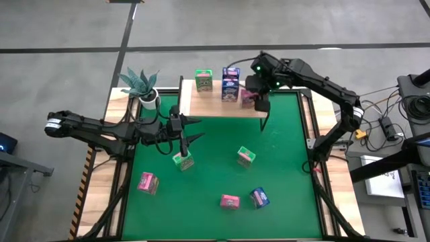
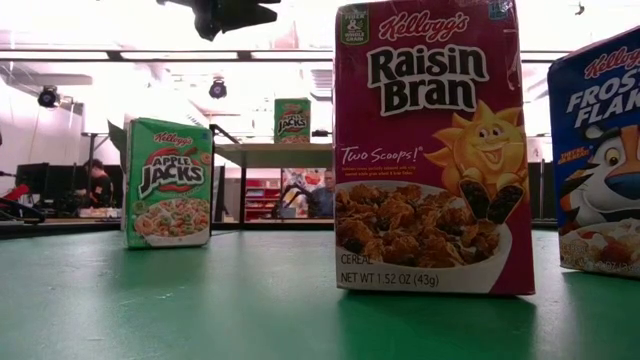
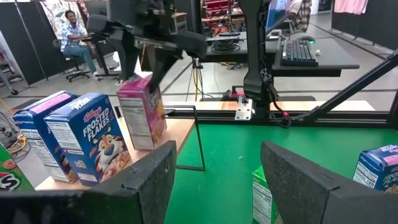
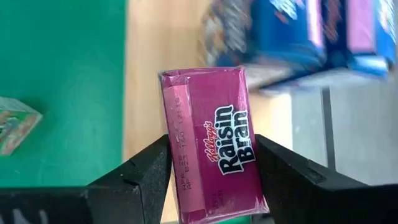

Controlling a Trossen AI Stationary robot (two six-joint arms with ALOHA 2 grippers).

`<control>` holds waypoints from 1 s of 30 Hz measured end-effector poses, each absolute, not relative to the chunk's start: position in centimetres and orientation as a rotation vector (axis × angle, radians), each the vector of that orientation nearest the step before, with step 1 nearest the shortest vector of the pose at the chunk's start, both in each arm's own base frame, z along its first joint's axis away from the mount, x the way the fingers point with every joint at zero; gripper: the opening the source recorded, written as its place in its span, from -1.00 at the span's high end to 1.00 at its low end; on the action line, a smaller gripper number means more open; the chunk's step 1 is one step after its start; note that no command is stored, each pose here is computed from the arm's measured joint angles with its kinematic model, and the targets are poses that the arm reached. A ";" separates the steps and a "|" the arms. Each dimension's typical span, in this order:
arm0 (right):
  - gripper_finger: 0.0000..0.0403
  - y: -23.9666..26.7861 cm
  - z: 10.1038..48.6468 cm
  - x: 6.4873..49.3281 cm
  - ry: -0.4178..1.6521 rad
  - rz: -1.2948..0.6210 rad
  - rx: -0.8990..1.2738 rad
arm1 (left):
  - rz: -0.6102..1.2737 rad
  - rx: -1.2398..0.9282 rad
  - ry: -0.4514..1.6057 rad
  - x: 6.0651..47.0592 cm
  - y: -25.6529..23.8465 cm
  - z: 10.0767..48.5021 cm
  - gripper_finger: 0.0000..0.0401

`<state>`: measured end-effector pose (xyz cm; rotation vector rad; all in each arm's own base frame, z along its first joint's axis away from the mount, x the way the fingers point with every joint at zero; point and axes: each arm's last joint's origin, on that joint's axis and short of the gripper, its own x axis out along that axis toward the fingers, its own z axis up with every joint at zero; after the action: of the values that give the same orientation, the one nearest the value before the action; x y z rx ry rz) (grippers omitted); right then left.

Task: Stack cereal on shelf
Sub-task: Put the middle pink cereal box on the shelf

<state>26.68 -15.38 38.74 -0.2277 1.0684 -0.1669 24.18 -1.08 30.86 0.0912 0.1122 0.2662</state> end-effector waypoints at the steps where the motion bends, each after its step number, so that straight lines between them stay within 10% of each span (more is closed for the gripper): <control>1: -0.01 -15.7 38.9 26.4 1.070 -0.180 -0.221 | 0.266 0.091 0.113 24.2 -1.1 30.9 -0.08; 30: -0.01 -24.8 37.4 24.0 0.959 -0.279 -0.137 | 0.265 0.100 0.118 24.2 -1.1 30.8 -0.08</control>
<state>23.98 -24.81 37.36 -0.1369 0.9590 -0.2790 24.18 -1.08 30.81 0.1002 0.1182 0.2654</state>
